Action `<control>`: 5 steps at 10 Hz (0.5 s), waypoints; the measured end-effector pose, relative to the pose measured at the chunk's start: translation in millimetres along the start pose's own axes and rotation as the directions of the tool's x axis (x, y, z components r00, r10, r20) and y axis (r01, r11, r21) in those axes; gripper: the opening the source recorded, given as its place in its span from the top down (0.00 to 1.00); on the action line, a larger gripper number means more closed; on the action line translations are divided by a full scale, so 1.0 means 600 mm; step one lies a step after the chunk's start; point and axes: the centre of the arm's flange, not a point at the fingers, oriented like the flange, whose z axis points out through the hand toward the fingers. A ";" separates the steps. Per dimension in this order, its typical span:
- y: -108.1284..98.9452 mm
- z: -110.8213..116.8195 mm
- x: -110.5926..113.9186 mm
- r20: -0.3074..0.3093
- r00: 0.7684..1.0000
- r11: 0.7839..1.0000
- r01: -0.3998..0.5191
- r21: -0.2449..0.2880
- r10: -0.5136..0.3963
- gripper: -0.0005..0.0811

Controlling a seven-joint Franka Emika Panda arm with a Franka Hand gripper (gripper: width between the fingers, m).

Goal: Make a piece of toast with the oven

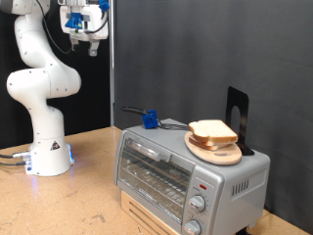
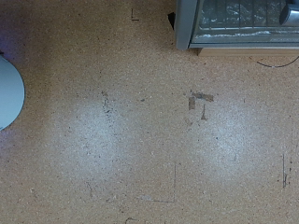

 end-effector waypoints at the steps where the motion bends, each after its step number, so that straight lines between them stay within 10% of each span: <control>1: 0.001 -0.001 -0.001 0.000 0.997 0.997 0.073 0.003 -0.073 0.00; 3: -0.003 -0.009 0.001 -0.055 0.952 0.950 0.304 0.068 -0.300 0.00; 5: -0.031 -0.010 0.005 -0.126 0.861 0.848 0.507 0.156 -0.492 0.00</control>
